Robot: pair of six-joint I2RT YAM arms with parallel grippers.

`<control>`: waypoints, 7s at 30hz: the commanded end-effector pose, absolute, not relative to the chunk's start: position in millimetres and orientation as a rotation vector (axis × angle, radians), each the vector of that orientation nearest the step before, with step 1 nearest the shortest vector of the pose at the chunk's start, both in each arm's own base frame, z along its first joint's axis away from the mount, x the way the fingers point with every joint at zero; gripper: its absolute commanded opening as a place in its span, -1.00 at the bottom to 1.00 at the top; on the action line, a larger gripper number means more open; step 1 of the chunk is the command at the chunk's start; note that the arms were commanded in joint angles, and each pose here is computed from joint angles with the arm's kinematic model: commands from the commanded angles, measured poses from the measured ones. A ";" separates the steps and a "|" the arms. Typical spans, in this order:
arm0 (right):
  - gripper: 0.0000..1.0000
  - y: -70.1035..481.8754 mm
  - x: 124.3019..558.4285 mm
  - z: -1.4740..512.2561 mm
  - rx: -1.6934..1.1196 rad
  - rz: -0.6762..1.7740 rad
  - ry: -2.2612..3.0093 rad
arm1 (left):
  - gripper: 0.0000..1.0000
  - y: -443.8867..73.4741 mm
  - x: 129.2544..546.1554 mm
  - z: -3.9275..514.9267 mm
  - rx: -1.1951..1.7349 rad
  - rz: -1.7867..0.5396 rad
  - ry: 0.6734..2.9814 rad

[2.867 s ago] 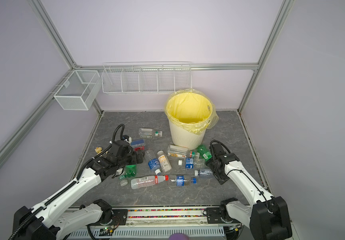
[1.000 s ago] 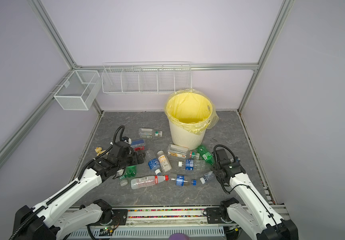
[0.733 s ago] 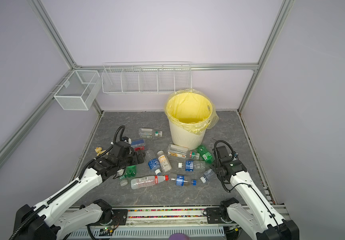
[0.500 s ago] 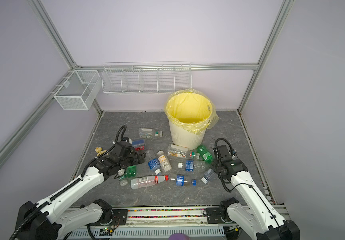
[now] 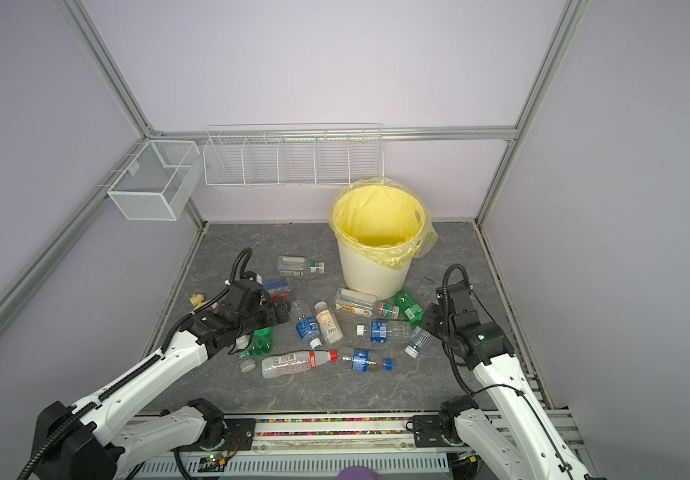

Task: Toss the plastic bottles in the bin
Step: 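Close the right gripper on the clear crushed bottle and lift it, then carry the clear bottle with the right gripper over the yellow-lined bin and release, then lower the empty right gripper back beside the bin near the green bottle, then lower the left gripper onto the clear blue-labelled bottle and close on it, then lift the blue-labelled bottle with the left gripper toward the bin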

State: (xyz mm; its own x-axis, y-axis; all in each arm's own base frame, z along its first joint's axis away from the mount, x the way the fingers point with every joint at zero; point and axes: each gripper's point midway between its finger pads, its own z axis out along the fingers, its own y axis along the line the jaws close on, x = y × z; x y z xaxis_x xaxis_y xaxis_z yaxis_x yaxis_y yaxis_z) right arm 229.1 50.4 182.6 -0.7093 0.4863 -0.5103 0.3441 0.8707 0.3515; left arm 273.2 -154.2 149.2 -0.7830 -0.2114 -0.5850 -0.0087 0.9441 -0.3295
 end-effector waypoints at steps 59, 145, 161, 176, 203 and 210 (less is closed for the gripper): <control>0.76 153.8 443.3 444.5 0.339 0.705 2.035 | 0.99 -150.1 279.5 185.9 -0.220 -0.451 2.350; 0.76 95.3 239.3 194.0 0.204 0.523 2.417 | 0.70 -217.5 279.6 84.3 -0.274 -0.670 2.667; 0.76 93.7 236.2 192.5 0.216 0.518 2.426 | 0.58 -220.6 287.3 56.3 -0.319 -0.656 2.675; 0.76 91.9 233.4 196.6 0.240 0.527 2.409 | 0.11 -228.1 303.8 57.8 -0.319 -0.676 2.617; 0.76 76.6 231.3 207.6 0.314 0.462 2.359 | 0.11 -218.1 293.9 145.7 -0.254 -0.760 2.465; 0.76 84.2 232.3 208.5 0.331 0.525 2.362 | 0.11 -216.0 280.5 164.6 -0.224 -0.807 2.457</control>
